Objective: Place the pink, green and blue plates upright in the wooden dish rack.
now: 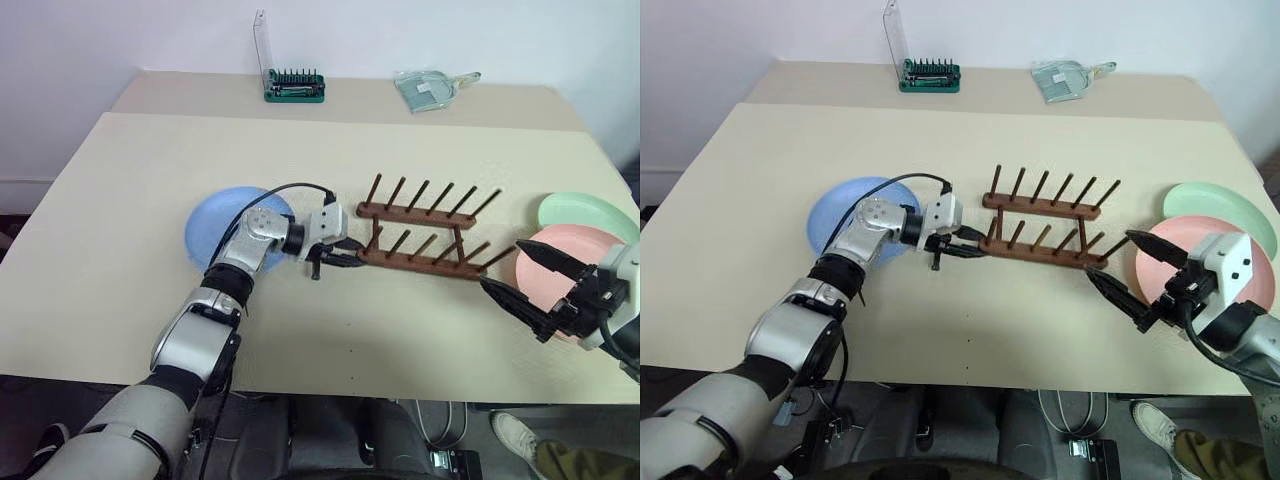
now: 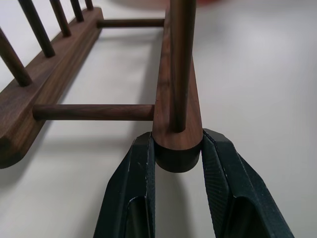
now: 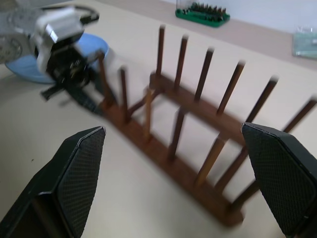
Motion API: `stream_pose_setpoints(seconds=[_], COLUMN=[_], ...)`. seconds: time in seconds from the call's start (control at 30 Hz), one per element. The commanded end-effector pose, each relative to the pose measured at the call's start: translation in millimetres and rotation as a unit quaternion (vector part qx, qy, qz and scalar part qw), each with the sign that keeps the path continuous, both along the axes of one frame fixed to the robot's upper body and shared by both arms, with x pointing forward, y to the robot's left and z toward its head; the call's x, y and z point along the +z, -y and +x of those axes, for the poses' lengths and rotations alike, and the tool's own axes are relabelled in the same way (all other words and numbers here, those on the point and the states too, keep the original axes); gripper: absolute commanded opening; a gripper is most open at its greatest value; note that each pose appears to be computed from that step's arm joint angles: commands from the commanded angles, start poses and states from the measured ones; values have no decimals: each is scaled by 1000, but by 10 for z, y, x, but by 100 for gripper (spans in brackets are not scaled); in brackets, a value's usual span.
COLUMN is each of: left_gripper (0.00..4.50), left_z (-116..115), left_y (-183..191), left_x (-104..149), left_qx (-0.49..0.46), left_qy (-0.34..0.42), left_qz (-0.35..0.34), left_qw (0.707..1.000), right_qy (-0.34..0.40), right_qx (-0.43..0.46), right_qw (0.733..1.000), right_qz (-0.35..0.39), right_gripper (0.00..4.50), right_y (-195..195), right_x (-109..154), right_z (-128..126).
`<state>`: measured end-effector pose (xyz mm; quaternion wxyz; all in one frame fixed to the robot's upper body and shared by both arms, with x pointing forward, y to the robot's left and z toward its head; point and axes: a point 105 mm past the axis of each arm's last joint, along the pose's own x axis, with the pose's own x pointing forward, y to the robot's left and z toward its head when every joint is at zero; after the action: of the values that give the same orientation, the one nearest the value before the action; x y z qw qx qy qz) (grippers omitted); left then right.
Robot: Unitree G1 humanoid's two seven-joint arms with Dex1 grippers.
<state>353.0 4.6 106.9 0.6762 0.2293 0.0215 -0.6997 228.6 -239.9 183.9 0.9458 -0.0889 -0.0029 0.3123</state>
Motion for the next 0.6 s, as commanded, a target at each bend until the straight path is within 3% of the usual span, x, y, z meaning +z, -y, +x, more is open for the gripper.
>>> stream_pose_setpoints(seconds=[0.03, 0.5, 0.57, 0.6], left_gripper=[71, 71, 71, 174], left_z=[-67, -86, -72, -72], left_y=[146, 255, 254, 255], left_x=[112, 20, 8, -6], left_qx=[-20, 19, 32, 33], left_qy=[19, 3, -39, -45], left_qz=[-18, -11, -18, -14], left_qw=[999, 1000, 999, 998], right_qy=[13, 23, 25, 25], right_qx=[10, 8, 7, 7], right_qw=[1000, 1000, 1000, 999], right_qz=[-15, -19, -18, -19], right_gripper=[450, 450, 450, 450], right_y=[-34, -58, -60, -63], right_x=[56, 97, 102, 102], right_z=[16, 62, 69, 72])
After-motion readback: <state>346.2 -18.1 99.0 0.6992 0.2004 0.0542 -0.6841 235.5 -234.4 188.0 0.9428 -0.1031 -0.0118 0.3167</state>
